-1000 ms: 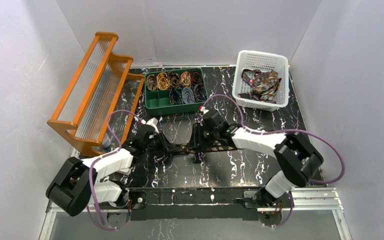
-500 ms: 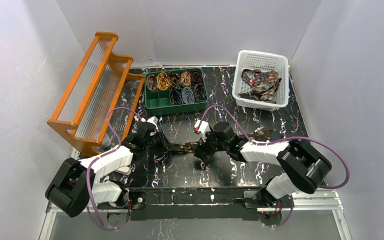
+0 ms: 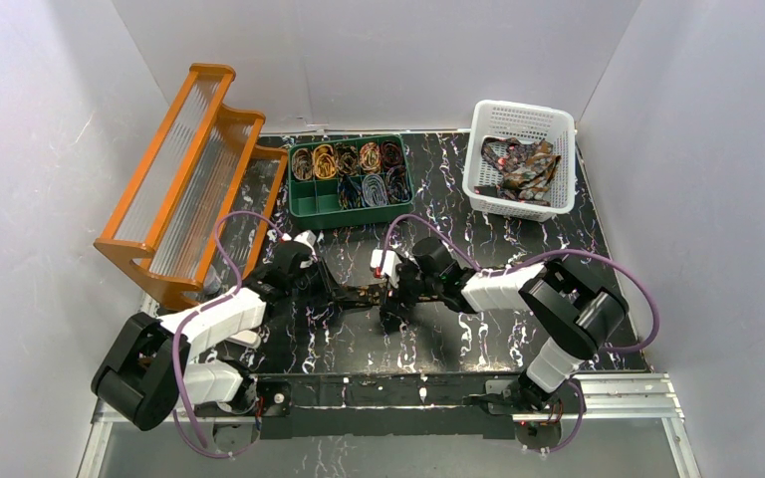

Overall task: Roll the ties
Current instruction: Roll the tie at the center of the board.

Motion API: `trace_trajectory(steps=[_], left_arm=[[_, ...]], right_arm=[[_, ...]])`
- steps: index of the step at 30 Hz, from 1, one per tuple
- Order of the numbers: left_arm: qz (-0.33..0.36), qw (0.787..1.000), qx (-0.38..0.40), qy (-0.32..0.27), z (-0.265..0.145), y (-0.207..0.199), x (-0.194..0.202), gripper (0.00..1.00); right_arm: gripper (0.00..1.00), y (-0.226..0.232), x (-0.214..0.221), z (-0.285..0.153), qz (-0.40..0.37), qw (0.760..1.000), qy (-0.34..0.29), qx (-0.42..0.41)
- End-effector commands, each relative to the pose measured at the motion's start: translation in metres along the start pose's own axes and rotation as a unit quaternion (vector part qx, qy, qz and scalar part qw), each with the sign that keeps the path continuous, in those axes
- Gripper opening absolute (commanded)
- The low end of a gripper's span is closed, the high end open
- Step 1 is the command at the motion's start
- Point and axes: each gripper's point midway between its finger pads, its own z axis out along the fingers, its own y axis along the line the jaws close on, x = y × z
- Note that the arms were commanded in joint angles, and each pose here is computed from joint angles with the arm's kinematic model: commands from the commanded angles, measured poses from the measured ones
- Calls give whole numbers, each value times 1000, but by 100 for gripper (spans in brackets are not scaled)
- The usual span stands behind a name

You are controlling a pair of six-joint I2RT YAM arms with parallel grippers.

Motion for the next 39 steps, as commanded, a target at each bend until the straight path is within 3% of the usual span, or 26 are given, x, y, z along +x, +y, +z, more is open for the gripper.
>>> trace_trajectory(steps=[1,9,15,19,25,29,34,37,39], left_arm=[[9,1000,-8,-3,-2,-2,-6,7],[12,1000,-12,-8,-4,-2,-8,7],[12,1000,-23,-6,-9,2,-7,7],[14,1000,-23,-8,-13,-1,-10,7],[24,999,-34,-11,-19,2,-12,6],[35,997,-59,-20,-22,10,-17,5],[44,996,-75,-15,-25,10,-20,4],[46,995,-89,-29,-26,13,-27,4],[48,994,-96,-30,-27,14,-28,4]], right_arm=[[81,1,-7,4,6,1000,-5,-16],[53,15,5,-1,63,998,4,-22],[50,23,-2,-11,73,997,-16,-13],[54,27,-9,-13,95,995,-26,-14],[74,24,-33,-14,167,984,-61,5],[77,13,-66,-22,241,965,-96,26],[77,-14,-51,-19,338,934,-21,111],[78,-23,-23,-13,358,921,40,148],[78,-16,-18,-7,356,924,60,125]])
